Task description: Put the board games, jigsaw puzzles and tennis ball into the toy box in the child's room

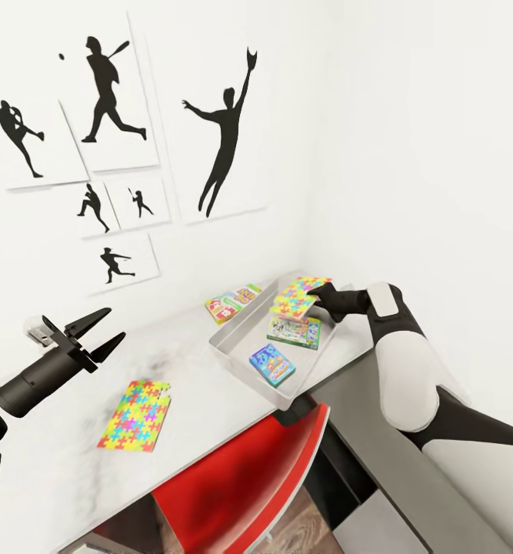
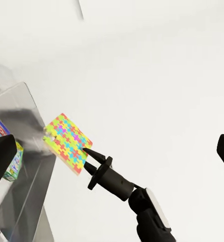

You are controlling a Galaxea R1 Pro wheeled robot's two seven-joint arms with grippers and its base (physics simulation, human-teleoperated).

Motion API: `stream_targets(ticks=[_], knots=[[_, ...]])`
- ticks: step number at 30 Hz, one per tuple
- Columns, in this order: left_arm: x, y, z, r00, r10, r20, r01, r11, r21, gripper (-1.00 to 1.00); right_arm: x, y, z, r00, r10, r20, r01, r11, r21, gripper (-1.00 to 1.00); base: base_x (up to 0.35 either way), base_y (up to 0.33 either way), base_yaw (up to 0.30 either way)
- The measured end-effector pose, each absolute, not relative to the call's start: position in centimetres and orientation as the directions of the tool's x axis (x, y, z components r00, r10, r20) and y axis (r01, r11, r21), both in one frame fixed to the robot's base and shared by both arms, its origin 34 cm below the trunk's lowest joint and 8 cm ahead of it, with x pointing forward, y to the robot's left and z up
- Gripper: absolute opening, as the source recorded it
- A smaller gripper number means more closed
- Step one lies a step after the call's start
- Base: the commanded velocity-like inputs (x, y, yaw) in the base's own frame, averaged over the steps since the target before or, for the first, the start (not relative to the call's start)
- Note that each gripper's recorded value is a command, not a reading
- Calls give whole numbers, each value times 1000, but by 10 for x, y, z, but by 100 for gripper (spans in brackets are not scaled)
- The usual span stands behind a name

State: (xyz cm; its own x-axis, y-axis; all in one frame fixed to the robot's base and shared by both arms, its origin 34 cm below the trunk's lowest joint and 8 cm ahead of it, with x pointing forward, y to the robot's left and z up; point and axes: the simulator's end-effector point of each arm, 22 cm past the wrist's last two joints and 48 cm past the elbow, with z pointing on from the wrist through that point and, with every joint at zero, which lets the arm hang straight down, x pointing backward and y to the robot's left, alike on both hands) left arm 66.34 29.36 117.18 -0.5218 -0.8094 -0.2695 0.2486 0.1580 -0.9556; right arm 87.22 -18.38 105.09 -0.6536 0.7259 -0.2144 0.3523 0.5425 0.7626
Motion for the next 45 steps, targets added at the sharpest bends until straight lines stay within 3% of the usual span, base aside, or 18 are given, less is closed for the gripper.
stream_targets(ticks=[45], knots=[[674, 294, 1131, -540, -809, -232, 178, 159, -971, 100, 876, -160, 994, -677, 720, -151, 406, 537, 740, -100, 0, 0, 18]])
